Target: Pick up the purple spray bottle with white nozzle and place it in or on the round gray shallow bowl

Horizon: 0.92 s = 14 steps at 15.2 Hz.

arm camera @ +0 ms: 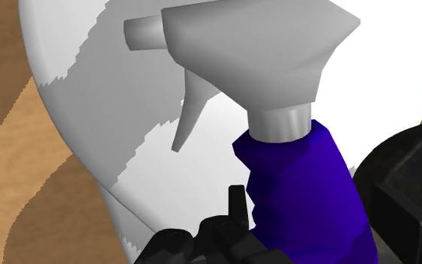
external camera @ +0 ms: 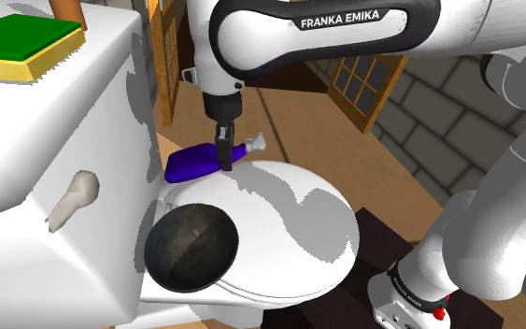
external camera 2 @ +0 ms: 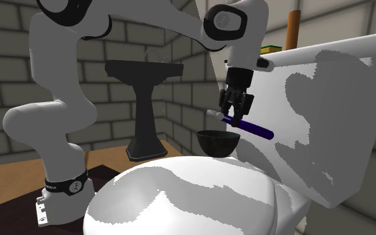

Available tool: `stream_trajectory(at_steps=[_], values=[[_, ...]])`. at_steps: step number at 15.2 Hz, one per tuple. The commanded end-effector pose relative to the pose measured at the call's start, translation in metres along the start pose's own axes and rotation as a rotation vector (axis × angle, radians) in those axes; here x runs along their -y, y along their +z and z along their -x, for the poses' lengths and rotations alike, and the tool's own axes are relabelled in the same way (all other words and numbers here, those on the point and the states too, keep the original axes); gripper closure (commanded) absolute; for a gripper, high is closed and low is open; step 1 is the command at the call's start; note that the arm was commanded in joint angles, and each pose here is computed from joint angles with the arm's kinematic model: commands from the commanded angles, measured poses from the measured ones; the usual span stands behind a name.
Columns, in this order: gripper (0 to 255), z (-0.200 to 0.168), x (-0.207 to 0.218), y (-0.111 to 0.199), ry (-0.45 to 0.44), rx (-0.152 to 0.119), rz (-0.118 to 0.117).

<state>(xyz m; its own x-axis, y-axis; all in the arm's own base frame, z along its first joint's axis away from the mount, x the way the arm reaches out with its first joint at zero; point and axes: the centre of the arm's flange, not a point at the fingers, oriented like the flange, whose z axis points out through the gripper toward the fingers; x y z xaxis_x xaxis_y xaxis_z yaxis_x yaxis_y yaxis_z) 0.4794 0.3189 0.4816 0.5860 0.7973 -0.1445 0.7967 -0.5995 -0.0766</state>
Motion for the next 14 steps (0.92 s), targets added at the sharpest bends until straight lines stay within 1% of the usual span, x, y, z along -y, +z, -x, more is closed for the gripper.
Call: stream_trajectory(at_steps=[1, 5, 14], values=[[255, 0.003, 0.001, -0.010, 0.000, 0.000, 0.000], [255, 0.006, 0.003, -0.031, 0.000, 0.000, 0.000], [255, -0.028, 0.116, -0.031, 0.000, 0.000, 0.000]])
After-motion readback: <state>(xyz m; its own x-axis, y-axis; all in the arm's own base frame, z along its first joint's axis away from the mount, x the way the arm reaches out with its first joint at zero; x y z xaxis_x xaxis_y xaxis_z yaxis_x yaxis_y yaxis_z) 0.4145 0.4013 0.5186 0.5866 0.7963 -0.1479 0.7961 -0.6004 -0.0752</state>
